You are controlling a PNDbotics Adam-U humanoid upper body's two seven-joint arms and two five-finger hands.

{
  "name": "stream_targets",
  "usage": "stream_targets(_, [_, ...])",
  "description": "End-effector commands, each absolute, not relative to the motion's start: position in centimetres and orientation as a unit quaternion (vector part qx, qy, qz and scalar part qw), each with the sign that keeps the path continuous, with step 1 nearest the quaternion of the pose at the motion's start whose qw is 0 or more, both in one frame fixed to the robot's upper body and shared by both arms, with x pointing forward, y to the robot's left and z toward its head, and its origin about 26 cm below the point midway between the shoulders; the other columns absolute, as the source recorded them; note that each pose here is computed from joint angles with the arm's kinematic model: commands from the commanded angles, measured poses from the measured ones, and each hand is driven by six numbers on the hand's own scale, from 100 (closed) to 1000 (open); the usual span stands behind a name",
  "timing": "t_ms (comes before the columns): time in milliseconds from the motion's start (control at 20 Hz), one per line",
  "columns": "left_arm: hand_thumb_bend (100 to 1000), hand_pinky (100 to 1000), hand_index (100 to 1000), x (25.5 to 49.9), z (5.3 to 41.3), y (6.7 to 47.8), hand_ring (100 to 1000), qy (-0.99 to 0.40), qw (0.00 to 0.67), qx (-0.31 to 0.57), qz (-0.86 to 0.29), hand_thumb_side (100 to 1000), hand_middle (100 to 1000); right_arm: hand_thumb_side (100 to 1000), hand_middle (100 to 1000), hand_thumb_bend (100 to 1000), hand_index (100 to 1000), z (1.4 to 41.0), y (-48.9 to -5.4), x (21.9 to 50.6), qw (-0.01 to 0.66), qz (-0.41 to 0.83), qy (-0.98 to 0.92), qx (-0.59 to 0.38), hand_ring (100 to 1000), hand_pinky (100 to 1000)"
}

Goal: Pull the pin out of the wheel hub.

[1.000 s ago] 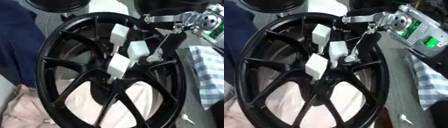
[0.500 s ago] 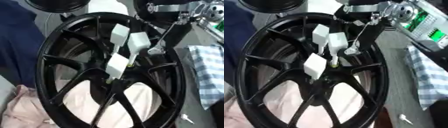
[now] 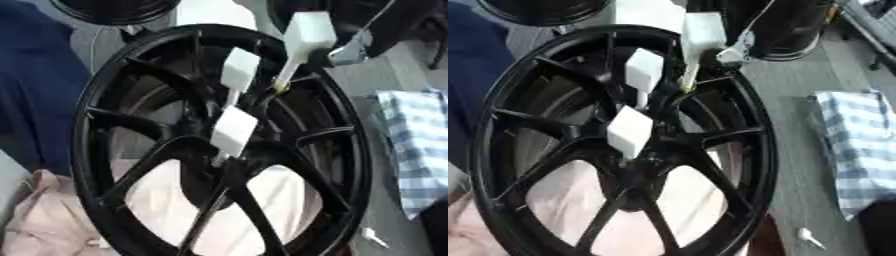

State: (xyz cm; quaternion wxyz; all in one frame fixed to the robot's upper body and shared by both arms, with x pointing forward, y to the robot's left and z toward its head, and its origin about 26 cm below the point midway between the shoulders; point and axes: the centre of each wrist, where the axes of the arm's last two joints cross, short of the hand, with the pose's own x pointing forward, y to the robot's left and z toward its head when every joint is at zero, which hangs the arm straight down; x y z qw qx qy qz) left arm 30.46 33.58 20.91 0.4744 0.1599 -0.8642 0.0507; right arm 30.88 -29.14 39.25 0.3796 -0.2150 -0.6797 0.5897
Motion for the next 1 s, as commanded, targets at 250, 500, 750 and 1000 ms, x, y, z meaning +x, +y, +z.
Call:
stream_targets(250, [100,746,711,30.0,21.7,34.3,642,-0.869,0.459,0.176,0.050,816,582,100,306,135,504,41.5,-34.3,28.8,0.396,0.508,-0.713,-0.278,494,711])
stream_targets(500, [100,746,711,29.8,21.6,34.8,643,-0.867,0.456,0.190,0.064,814,582,100,309,114,507,40.6,-40.0,29.3,0.447,0.414,-0.728,-0.314,501,715])
stream_targets(750, [100,746,711,29.4,21.5,35.5,644,-0.864,0.452,0.207,0.079,814,582,100,340,174,535,36.5,-45.9,30.0,0.519,0.295,-0.721,-0.351,528,736])
stream_targets(1000, [100,746,712,29.4,21.6,35.5,645,-0.865,0.449,0.209,0.082,813,583,100,468,311,641,30.7,-51.2,29.2,0.574,0.187,-0.691,-0.397,648,778])
